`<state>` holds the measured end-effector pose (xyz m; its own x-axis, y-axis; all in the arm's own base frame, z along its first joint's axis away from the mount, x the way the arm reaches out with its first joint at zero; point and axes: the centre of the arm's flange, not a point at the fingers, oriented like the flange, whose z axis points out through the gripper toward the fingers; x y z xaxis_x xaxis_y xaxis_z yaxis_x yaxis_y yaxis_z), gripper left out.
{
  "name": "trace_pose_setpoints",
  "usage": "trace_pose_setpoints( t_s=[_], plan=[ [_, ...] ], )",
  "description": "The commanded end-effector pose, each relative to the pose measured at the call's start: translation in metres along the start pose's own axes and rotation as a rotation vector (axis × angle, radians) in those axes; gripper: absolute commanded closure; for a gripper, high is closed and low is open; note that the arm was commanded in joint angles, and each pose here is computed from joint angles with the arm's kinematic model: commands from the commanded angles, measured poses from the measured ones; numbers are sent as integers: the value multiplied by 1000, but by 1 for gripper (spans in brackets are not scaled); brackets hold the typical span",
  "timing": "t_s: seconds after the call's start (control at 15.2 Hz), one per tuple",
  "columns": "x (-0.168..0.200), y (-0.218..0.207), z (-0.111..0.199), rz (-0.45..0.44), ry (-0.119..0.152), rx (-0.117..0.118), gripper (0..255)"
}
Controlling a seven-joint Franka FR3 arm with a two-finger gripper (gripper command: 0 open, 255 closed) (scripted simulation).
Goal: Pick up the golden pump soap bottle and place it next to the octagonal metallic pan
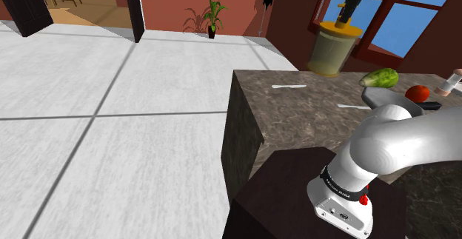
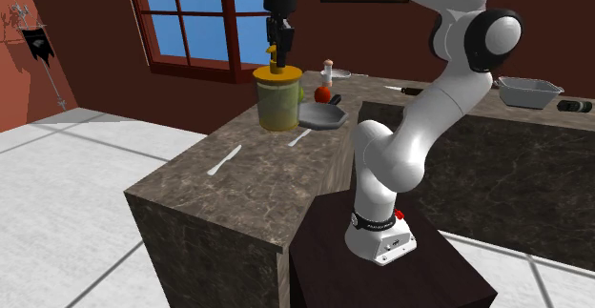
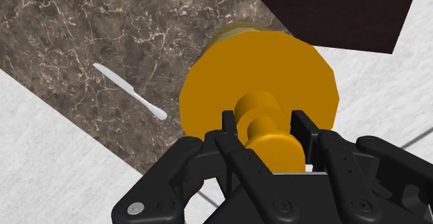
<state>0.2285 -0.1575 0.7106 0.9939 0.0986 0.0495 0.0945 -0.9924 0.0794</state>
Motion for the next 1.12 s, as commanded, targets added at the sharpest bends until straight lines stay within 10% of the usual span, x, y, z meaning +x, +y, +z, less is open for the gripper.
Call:
trace_pose_setpoints(
  t_s=[0.0, 1.06],
  plan=[
    [-10, 23, 7, -1, 1, -1, 255],
    [-67, 213, 81, -1, 1, -1, 255]
  ],
)
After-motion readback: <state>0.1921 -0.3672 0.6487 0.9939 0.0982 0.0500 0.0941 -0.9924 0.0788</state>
